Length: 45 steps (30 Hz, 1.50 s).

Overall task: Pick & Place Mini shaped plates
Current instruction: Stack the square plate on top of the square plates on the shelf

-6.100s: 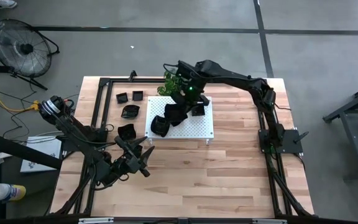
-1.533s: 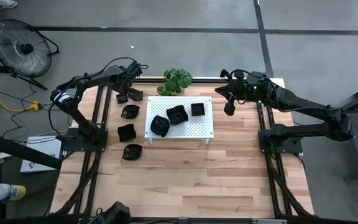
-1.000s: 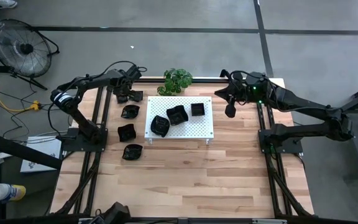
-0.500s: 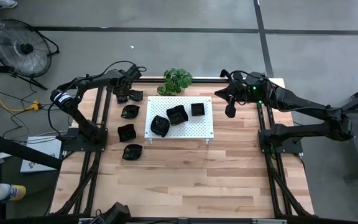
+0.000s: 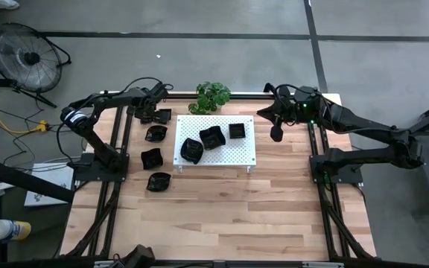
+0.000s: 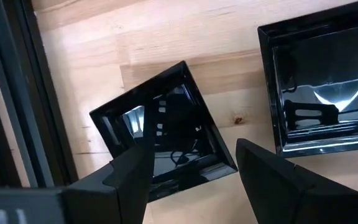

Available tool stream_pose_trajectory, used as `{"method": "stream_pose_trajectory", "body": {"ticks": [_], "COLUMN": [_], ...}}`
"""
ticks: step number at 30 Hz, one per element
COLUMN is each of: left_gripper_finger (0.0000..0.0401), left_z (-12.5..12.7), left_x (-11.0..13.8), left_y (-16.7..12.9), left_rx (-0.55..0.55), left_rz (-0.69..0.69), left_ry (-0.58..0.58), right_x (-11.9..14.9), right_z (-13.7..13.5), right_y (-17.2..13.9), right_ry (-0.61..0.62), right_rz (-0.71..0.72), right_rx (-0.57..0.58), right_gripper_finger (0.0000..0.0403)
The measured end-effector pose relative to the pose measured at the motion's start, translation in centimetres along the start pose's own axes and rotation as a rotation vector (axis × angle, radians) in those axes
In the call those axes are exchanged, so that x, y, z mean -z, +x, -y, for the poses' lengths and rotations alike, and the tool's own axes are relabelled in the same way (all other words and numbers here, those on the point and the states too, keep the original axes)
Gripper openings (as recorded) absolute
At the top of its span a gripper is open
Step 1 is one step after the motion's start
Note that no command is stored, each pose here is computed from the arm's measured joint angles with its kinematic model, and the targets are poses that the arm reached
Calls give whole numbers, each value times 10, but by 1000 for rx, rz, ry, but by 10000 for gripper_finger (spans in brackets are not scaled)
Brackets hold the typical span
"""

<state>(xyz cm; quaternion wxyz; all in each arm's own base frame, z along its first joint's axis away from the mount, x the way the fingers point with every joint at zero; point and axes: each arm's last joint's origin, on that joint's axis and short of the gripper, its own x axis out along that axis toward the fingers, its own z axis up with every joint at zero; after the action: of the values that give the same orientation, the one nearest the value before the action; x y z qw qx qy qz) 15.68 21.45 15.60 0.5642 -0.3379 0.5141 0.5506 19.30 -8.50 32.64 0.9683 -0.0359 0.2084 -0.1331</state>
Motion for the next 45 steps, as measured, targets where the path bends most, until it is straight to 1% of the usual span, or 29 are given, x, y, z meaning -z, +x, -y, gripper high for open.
{"method": "stream_pose_trajectory", "body": {"ticks": [9,11,13,19,23,45], "left_gripper_finger": [220,215,202,145,125,121], "left_z": [0,1,2,2,2,2], "left_x": [-1,-2,-4,-5,-5,-4], "left_y": [0,0,0,0,0,0], "left_rx": [4,8,20,28,28,26], "left_rz": [9,18,36,44,46,45], "left_ry": [23,20,15,11,10,9], "right_x": [0,0,0,1,1,2], "right_z": [0,0,0,0,0,-1], "right_y": [0,0,0,0,0,0], "right_ry": [-3,-3,-3,-2,-2,0], "right_rz": [-1,-1,-2,-5,-6,-24], "right_rx": [-10,-10,-9,-9,-9,-12], "right_gripper_finger": [17,17,16,19,18,19]}}
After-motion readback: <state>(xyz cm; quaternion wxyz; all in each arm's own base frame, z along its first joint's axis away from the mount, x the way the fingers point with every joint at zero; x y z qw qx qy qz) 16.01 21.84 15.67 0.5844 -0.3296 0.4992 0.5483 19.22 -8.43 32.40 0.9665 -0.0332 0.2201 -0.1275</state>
